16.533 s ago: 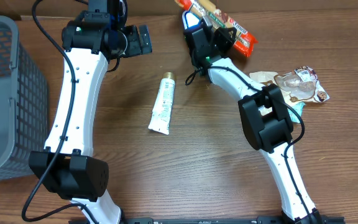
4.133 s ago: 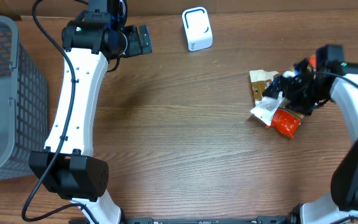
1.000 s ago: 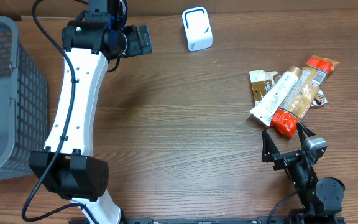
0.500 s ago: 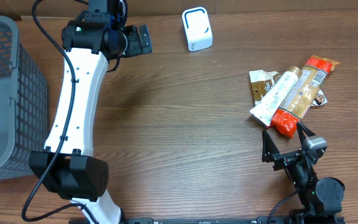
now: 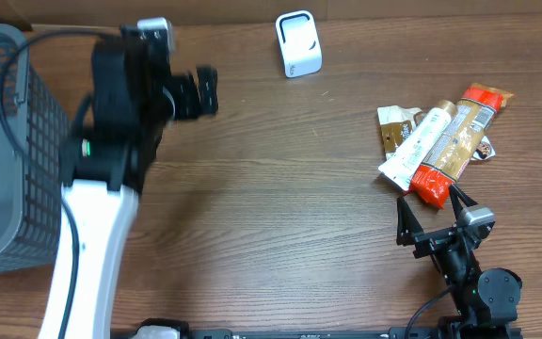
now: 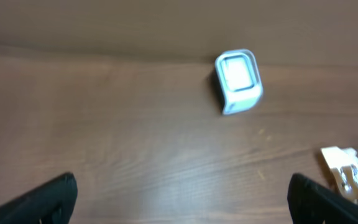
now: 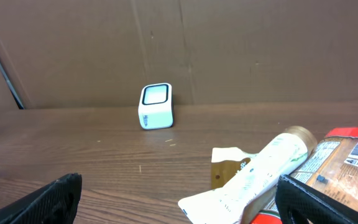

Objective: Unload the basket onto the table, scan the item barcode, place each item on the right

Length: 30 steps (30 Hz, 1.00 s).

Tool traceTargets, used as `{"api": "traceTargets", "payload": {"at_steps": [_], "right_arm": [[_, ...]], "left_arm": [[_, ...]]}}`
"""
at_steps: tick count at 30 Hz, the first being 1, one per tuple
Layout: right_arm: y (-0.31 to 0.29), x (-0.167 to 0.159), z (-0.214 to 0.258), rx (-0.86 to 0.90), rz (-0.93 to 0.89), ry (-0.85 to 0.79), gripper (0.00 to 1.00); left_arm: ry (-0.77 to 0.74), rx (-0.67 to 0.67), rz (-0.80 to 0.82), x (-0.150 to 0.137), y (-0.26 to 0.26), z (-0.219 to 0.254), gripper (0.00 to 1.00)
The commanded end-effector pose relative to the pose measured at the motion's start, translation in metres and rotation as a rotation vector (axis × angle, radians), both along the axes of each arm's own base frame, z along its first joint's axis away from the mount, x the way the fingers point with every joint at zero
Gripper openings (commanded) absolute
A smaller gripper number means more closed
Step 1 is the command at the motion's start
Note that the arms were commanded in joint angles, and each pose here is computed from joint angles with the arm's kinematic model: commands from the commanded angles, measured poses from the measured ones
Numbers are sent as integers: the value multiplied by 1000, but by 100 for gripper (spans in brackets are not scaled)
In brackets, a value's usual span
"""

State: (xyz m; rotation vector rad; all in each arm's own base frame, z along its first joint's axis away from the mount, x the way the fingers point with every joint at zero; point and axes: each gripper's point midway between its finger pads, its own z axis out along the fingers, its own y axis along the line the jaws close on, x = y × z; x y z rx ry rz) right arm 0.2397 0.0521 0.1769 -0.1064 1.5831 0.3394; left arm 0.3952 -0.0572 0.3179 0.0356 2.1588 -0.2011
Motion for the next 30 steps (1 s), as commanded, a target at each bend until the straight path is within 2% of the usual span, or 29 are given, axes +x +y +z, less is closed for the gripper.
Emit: {"api": "traceTargets", "payload": {"at_steps": [1,3,6,16,30], "right_arm": [[2,-1,-1,3,8,-5,100],[2,-1,-1,3,8,-5,100],[2,-1,-1,3,8,-5,100],[2,-1,-1,3,8,-5,100],[2,-1,-1,3,8,-5,100]], "left_arm": [[-119,176,-345,-30,-26,-29,100],[-219,197,-371,-41,-24,-37,99],[-308,186,-306,-59,-9,-56,100],[-444,253,-174,-126,23,-133,99],[-479,270,-131,-148,29,-180,100]]}}
